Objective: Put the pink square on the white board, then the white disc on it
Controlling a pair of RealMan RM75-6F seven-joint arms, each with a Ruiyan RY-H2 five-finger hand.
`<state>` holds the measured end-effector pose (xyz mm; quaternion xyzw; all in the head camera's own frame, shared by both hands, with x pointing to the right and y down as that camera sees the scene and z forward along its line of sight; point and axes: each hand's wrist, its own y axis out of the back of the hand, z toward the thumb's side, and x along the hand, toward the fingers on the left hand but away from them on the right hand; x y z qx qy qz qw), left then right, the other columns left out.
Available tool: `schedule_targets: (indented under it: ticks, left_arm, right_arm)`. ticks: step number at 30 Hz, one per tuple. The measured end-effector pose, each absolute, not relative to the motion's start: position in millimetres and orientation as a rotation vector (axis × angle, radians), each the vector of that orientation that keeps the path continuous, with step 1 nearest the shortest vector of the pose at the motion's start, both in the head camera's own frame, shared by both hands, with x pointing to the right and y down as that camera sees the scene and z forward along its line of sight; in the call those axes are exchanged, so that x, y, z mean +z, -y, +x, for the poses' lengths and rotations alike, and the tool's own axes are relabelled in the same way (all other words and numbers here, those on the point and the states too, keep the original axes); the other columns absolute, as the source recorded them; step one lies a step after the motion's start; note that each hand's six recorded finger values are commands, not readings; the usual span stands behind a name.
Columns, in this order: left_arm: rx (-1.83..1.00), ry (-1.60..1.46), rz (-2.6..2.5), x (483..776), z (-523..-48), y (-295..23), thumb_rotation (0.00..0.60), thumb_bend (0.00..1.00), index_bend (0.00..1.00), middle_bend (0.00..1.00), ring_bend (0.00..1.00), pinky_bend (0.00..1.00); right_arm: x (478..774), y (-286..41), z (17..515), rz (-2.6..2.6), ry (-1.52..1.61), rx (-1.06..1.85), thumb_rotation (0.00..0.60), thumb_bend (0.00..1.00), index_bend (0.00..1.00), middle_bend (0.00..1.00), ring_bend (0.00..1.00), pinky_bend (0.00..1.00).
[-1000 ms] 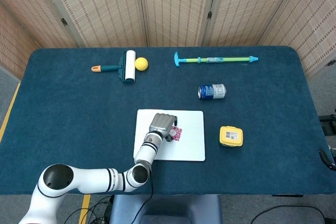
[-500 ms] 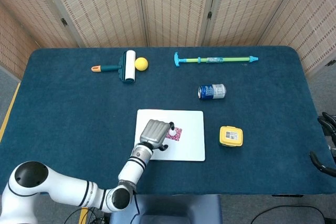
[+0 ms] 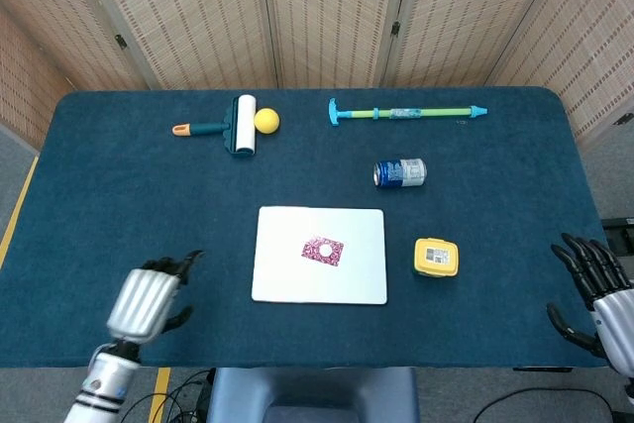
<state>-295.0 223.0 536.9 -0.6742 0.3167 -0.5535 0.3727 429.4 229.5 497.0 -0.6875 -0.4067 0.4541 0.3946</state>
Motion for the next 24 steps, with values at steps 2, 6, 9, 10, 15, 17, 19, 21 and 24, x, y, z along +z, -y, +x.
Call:
schedule_targets:
  ticks: [2,6,9,10,15,17,19,21,24]
  left_arm:
    - [-1.453,-0.902,-1.665,528,-333,-238,0.600,0.30,0.15,0.22,0.11,0.27]
    - [-1.449,-1.033,-1.539,515,-393,-256,0.600,0.30,0.15,0.15,0.04,0.19]
    - [-1.424,-1.059,-1.424,504,-427,-268,0.600,0.30,0.15,0.15,0.02,0.18]
    - [-1.421,-1.063,-1.393,501,-436,-272,0.600,0.30,0.15,0.14,0.02,0.18]
    - [-1.448,-1.136,-1.324,496,-468,-290,0.600,0.30,0.13,0.10,0.02,0.17]
    - [-1.443,-1.145,-1.344,497,-469,-290,0.600,0.30,0.13,0.10,0.02,0.17]
    - [-1.444,-1.150,-1.359,500,-470,-288,0.600,0.30,0.13,0.10,0.02,0.17]
    - [-1.464,-1.154,-1.364,503,-474,-287,0.600,0.30,0.13,0.10,0.02,0.17]
    - [-1.490,-1.143,-1.375,509,-475,-286,0.600,0.30,0.12,0.10,0.02,0.17]
  right_arm:
    - [504,-234,423,-1.737,0.996,1.174,0.600,0.32,0.00,0.00,0.00,0.00]
    - [518,-239,414,-1.715,0.926,1.224,0.600,0.33,0.00,0.00,0.00,0.00]
    - [528,-240,407,-1.696,0.881,1.258,0.600,0.32,0.00,0.00,0.00,0.00]
    - [531,-241,404,-1.690,0.867,1.267,0.600,0.32,0.00,0.00,0.00,0.00]
    - [535,-241,399,-1.673,0.865,1.275,0.600,0.32,0.00,0.00,0.00,0.00]
    - [535,-241,399,-1.666,0.865,1.278,0.600,0.33,0.00,0.00,0.00,0.00]
    - [536,-242,399,-1.660,0.859,1.282,0.600,0.33,0.00,0.00,0.00,0.00]
    - [535,-243,398,-1.660,0.857,1.282,0.600,0.33,0.00,0.00,0.00,0.00]
    - [535,-242,399,-1.656,0.862,1.283,0.600,0.32,0.00,0.00,0.00,0.00]
